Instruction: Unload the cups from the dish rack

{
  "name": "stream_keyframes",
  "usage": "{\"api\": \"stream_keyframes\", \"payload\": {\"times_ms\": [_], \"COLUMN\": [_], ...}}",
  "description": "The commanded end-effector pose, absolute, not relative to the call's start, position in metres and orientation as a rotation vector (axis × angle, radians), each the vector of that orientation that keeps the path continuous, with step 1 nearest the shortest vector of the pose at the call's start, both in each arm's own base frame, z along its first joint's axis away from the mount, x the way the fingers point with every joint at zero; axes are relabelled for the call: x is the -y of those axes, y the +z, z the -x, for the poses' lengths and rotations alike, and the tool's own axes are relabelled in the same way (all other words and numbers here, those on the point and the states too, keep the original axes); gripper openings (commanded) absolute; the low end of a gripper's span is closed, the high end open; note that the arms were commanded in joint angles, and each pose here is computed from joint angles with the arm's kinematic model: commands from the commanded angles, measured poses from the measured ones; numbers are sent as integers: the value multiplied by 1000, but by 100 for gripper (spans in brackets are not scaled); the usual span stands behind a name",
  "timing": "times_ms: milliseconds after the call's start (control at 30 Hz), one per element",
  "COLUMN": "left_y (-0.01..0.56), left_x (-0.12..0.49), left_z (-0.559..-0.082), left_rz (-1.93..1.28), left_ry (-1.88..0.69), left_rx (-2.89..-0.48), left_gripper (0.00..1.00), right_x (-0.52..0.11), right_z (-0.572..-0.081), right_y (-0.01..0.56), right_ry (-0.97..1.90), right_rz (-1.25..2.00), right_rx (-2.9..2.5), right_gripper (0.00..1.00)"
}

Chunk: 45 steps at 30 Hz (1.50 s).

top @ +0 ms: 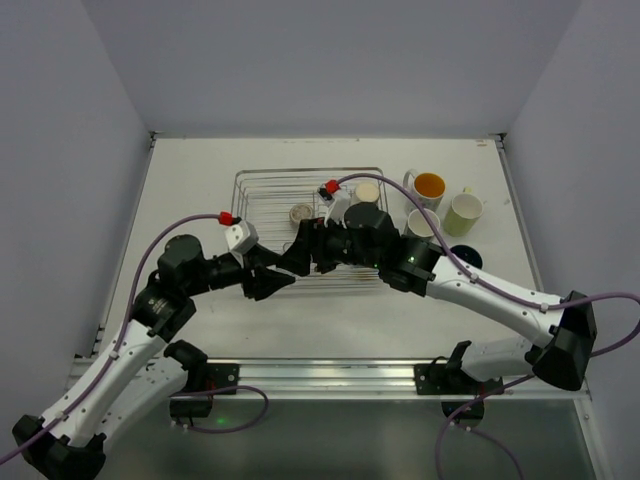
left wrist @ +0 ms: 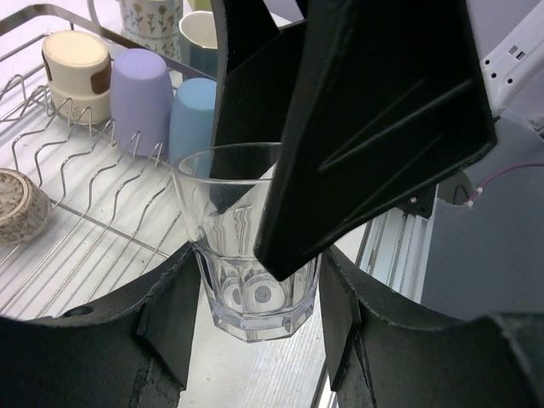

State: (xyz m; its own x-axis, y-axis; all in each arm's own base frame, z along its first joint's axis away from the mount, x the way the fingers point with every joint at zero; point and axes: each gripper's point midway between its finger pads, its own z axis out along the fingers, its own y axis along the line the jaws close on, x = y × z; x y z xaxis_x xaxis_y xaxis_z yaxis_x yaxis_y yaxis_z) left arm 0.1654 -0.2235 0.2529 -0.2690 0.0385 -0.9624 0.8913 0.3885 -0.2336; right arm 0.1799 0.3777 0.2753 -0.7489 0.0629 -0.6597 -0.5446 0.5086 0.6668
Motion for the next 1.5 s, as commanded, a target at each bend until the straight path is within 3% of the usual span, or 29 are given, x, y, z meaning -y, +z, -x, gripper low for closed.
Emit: {"api": "stream_keyframes", "payload": {"times_ms": [0,67,100,133,267,667,1067,1467], "left_y": [264,264,264,265,269,277,235,189], "left_x": [227,226,226,225,221,211,190,195], "left_z": [-161,-163,-164,-165,-169,-180,-257,-329], "left_rz": [-871,-862,-857,-850,-813,-700,-282,-108], "left_ry": [-1057,-1047,-1044,-1036,-1003,-943,-698,-506], "left_rx": [-1570,-1574,-1576,-1574,-1571,-1585,-1927,-2043], "left_gripper": [25,33,47,54,99,100,100,94], "right_x": [-388,-385,-382,-377,-355,-295,-255,-254], "right_z": [-178,-179,-181,-182,-190,-174,-170,-176], "right_y": [298,297,297,301,306,248,130,82], "right_ry": [1299,1284,1271,1264,1185,1009,515,398], "right_rz": [419,402,388,367,286,229,90,27], "right_rx": [-2049,-2046,-2042,-2026,-1982,-2065,-2123,-2159], "right_gripper": [68,56,48,40,35,31,32,35]}}
